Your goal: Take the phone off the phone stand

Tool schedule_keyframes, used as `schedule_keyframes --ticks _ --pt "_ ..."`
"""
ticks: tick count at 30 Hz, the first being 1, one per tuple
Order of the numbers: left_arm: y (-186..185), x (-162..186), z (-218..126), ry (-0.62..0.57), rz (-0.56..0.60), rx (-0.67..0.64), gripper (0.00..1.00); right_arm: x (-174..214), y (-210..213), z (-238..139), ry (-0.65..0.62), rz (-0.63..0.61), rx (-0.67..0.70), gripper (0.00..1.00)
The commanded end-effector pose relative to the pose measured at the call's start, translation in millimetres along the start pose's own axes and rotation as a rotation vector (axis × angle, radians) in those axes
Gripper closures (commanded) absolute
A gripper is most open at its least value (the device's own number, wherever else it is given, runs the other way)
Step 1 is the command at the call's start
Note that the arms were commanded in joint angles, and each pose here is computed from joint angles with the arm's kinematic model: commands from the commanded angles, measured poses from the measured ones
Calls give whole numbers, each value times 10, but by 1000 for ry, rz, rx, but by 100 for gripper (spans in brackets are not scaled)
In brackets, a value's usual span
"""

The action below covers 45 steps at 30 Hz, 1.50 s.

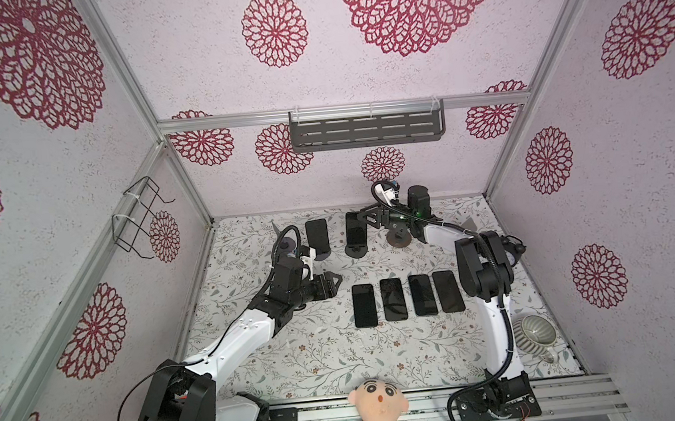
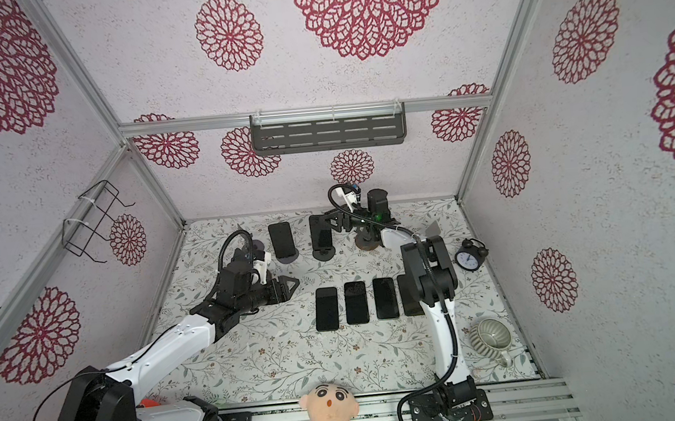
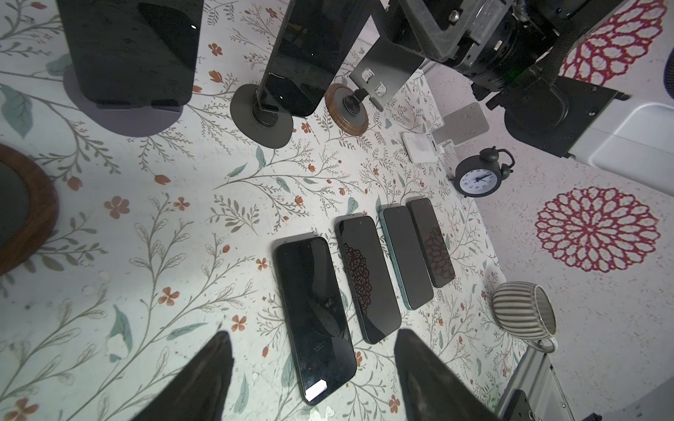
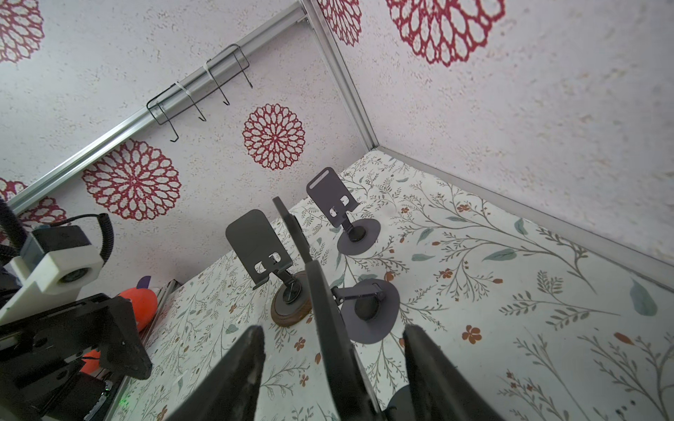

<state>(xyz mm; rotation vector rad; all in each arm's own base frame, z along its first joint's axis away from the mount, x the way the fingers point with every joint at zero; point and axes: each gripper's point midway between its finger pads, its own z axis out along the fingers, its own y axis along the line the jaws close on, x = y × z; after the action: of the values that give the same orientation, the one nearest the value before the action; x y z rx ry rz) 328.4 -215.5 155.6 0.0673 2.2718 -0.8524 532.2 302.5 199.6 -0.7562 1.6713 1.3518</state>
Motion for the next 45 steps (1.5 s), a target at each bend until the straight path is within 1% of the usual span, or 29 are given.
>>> schedule_keyframes --ticks 1,5,12,16,23,30,33,37,40,42,44,45 --pt "-118 -144 -14 -42 20 33 27 -196 94 -2 -26 -59 -35 39" --pt "-114 -142 -20 -44 18 31 27 -193 82 7 -27 -58 -35 46" --pt "-84 -123 13 -41 10 23 27 -211 80 0 -31 -63 -27 67" --pt "-92 -123 28 -42 1 31 27 -175 36 0 -29 -65 -9 75" --pt "-116 -130 20 -46 -1 36 26 -341 147 -78 -51 -80 31 91" --pt "-148 -163 -7 -60 7 33 24 -615 376 -228 -76 -114 53 97" --pt "-159 -187 -31 -66 18 18 20 -727 541 -303 -89 -137 61 98" --pt "-161 -201 -62 -64 41 -20 16 -765 699 -408 -84 -142 96 100" --pt "-215 -222 -84 -59 77 -45 11 -710 779 -526 -71 -116 159 100" --pt "-290 -243 -90 -55 108 -49 6 -638 780 -621 -51 -76 236 100" --pt "-397 -256 -75 -45 147 -44 0 -520 735 -744 -16 -6 345 100" --pt "-449 -256 -59 -39 163 -39 2 -438 706 -806 4 33 395 100"
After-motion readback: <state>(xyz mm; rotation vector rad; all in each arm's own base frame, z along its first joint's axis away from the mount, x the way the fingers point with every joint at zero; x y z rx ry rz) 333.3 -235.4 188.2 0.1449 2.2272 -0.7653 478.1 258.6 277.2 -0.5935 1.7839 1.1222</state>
